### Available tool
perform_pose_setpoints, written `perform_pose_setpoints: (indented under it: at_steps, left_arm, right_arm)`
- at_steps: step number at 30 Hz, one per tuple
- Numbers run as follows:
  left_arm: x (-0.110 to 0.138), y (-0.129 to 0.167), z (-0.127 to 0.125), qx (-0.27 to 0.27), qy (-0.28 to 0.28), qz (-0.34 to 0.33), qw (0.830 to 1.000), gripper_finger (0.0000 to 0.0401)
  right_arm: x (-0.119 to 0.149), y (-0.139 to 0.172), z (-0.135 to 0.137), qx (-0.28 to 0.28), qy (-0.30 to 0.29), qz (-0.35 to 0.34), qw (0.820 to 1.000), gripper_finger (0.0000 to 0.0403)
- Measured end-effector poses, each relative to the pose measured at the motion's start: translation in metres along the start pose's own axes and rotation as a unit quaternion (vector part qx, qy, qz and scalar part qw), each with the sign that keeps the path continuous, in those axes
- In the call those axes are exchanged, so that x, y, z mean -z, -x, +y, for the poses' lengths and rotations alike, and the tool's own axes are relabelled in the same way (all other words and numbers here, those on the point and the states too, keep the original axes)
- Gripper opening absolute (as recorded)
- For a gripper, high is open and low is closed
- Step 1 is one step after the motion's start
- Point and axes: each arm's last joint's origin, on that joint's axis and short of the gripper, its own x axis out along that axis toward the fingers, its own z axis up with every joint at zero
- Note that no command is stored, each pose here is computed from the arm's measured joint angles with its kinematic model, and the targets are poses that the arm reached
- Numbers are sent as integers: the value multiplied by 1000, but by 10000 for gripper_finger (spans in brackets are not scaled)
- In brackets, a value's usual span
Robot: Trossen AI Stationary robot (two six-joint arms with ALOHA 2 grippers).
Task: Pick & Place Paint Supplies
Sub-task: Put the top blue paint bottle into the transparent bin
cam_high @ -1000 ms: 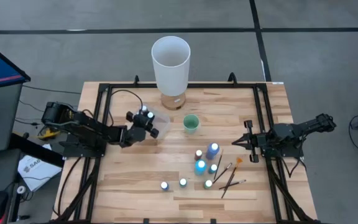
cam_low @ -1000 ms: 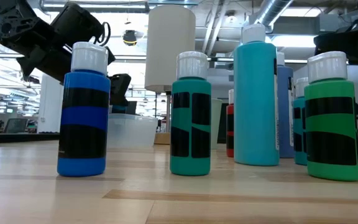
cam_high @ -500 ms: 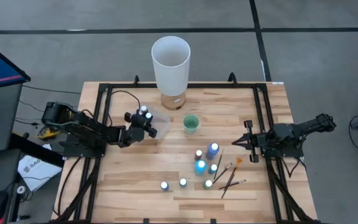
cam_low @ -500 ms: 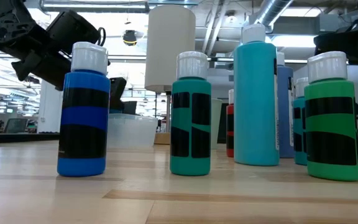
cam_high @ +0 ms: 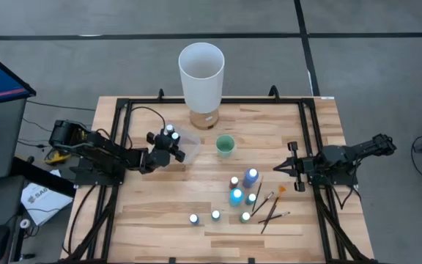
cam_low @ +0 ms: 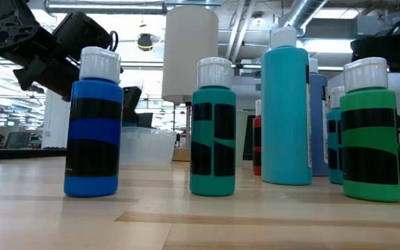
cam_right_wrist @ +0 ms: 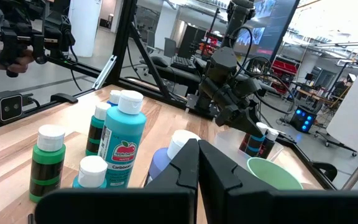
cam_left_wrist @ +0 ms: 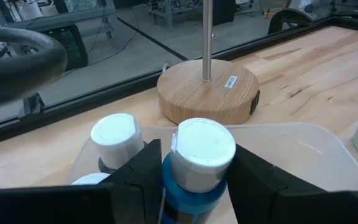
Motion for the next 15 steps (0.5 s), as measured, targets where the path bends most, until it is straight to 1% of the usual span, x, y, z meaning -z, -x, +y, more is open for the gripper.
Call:
perform_pose_setpoints:
  at_steps: [7,15]
  left_arm:
    - [0,0,0,0,0,0,1000,138]
    - [0,0,0,0,0,0,1000,160]
  right_arm:
    - [0,0,0,0,0,0,1000,0]
    - [0,0,0,0,0,0,1000,0]
